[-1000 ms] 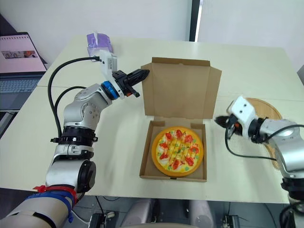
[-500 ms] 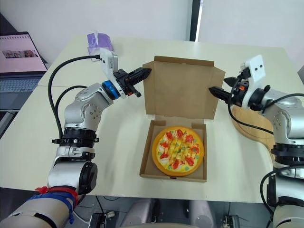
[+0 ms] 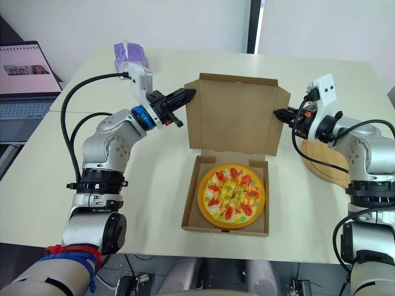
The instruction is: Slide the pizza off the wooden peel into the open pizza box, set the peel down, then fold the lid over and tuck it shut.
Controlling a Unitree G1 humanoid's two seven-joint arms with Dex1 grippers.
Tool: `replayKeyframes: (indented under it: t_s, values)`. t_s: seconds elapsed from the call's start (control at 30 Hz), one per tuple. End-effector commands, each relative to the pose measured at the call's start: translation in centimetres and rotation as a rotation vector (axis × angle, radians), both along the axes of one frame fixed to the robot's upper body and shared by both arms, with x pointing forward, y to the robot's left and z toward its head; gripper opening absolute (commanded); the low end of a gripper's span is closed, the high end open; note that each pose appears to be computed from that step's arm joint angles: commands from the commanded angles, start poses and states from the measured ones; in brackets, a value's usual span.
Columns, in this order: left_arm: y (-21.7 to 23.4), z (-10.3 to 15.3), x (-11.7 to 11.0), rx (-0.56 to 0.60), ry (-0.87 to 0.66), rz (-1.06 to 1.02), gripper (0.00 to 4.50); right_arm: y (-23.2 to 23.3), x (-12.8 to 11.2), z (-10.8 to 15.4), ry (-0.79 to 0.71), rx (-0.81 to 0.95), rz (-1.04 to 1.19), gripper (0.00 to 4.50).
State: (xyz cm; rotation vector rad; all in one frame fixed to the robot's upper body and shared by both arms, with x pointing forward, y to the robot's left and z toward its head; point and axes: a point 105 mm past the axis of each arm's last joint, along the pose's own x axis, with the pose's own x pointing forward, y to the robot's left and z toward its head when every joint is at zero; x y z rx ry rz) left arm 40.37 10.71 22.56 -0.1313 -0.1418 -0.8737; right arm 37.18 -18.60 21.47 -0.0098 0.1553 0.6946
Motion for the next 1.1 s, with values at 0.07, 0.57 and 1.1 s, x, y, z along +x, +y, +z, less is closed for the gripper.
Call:
replayKeyframes:
  t_s: [0.07,0.57,1.1]
  values:
    - [-0.8,2.0,-0.7,-0.02,-0.064,-0.024,0.0,-0.5,-0.3,2.1,-0.08,-0.015,-0.027,0.03]
    - [-3.9,3.4,1.7,0.027,-0.123,-0.009,0.0,-3.6,3.0,3.7,-0.186,-0.107,-0.179,0.03]
    - [-4.7,5.2,2.0,-0.013,-0.213,0.002,0.0,-3.3,0.8,4.5,-0.265,-0.071,-0.236,0.03]
